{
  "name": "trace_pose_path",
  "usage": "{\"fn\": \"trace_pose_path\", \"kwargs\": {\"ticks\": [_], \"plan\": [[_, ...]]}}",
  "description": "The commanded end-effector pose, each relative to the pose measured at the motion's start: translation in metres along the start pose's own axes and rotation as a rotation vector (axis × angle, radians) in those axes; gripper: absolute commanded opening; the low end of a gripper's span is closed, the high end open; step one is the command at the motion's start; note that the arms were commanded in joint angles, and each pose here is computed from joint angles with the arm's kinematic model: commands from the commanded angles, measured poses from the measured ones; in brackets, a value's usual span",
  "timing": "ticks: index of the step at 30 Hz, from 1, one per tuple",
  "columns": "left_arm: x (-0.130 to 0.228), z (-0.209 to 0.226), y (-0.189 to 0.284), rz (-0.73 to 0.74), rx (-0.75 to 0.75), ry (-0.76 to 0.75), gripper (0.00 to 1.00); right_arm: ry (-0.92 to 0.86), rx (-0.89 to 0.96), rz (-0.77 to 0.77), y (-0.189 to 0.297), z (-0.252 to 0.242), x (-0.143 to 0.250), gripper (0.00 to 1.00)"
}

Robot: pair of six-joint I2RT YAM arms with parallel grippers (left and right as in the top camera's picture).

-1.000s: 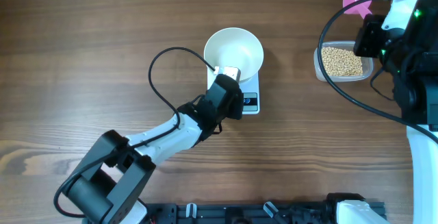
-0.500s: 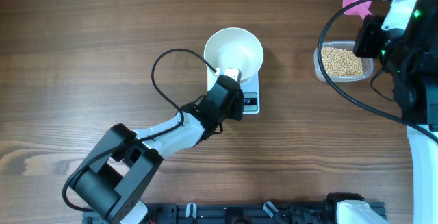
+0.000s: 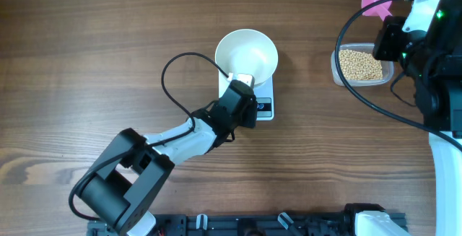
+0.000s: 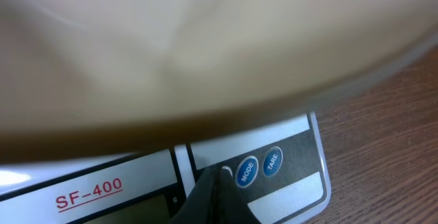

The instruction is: Scoop item into bowl and weigh 150g on scale

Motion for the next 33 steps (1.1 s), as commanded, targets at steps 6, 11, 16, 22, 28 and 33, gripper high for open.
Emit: {"fn": "trace_pose_path", "kwargs": {"ticks": [6, 11, 16, 22, 28, 33], "plan": [[0.0079, -0.0051, -0.0034, 0.03, 0.023, -0.021, 0.04, -0.013, -0.014, 0.0, 0.0002, 0.0012, -0.0028, 0.04], [0.0092, -0.0024, -0.0054, 0.031, 0.008, -0.021, 0.04, -0.013, -0.014, 0.001, 0.0003, 0.0012, -0.0026, 0.04], [0.007, 0.0024, -0.0063, 0.012, -0.027, -0.021, 0.04, -0.012, -0.014, 0.003, 0.0003, 0.0012, -0.0022, 0.04], [0.0073, 0.0027, -0.0063, 0.013, -0.029, -0.022, 0.04, -0.013, -0.014, 0.005, 0.0002, 0.0012, -0.0018, 0.04], [0.0077, 0.0029, -0.0067, 0.015, -0.029, -0.022, 0.04, -0.013, -0.014, 0.005, 0.0002, 0.0012, -0.0018, 0.04], [0.0099, 0.0043, -0.0084, 0.022, -0.034, -0.022, 0.04, -0.013, -0.014, 0.005, 0.0002, 0.0012, -0.0018, 0.04]]}}
Point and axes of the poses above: each gripper's point midway between its finger pads, its own y axis back along the fingers, its own z axis along the line the jaws close on, x = y × z, the point moved 4 cm from there along y, back along the fingers, and after that the axes turned 4 degrees about y, right-handed, at the moved point
